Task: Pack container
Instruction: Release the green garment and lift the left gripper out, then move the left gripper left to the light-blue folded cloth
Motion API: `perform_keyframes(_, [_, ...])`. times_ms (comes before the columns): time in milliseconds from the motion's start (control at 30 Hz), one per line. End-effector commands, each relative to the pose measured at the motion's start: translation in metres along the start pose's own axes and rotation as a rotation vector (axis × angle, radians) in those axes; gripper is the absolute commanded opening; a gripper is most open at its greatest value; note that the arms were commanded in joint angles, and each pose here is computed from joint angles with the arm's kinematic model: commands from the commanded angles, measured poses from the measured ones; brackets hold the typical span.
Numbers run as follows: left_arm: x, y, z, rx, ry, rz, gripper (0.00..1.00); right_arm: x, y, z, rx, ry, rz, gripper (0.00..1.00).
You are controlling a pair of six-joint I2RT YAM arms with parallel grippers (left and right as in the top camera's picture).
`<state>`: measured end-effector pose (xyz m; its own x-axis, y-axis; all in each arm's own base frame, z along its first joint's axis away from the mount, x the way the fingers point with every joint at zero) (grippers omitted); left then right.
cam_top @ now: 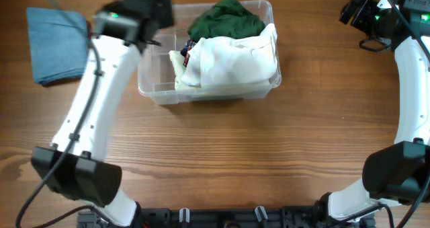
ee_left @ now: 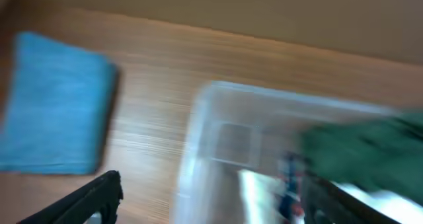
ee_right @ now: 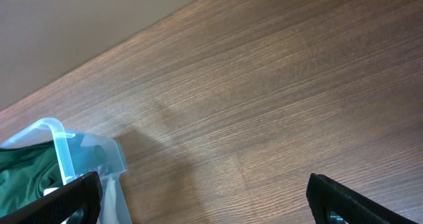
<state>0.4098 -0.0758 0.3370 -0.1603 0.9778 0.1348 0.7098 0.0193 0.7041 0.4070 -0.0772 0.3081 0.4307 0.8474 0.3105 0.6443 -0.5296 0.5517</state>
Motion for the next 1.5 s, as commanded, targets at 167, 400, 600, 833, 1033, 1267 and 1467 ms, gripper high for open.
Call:
perform_keyframes(167, [0.086,-0.013,0.085,0.145,0.299,-0.086,0.83,-0.002,-0.002,0.007,0.013,-0.013,0.015,1.0])
perform_keyframes(400, [0.113,-0.048,0.155,0.285,0.514,-0.036,0.82,-0.002,-0.002,0.007,0.013,-0.013,0.015,1.0])
perform_keyframes(600, [0.116,-0.067,0.196,0.311,0.647,0.024,0.82,-0.002,-0.002,0.007,0.013,-0.013,0.015,1.0])
perform_keyframes(833, [0.112,-0.093,0.24,0.349,0.703,0.097,0.82,-0.002,-0.002,0.007,0.013,-0.013,0.016,1.0])
perform_keyframes(1033, [0.117,-0.114,0.263,0.395,0.72,0.109,0.83,-0.002,-0.002,0.007,0.014,-0.013,0.016,1.0])
perform_keyframes(1267, [0.126,-0.129,0.279,0.424,0.741,0.107,0.83,-0.002,-0.002,0.007,0.013,-0.013,0.015,1.0])
perform_keyframes(1467, [0.138,-0.137,0.292,0.439,0.762,0.132,0.82,-0.002,-0.002,0.007,0.013,-0.013,0.016,1.0])
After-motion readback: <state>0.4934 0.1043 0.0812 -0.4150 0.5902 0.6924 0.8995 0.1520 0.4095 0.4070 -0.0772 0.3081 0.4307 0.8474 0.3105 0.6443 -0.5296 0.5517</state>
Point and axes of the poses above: each gripper's point midway between its finger pads, its own z axis out along the fingers, its own x axis along the line the jaws close on, y = z × x, the point moved 9 cm from there along -z, back along the fingers, and after that the axes turned 7 degrees about z, right-handed, at the moved point
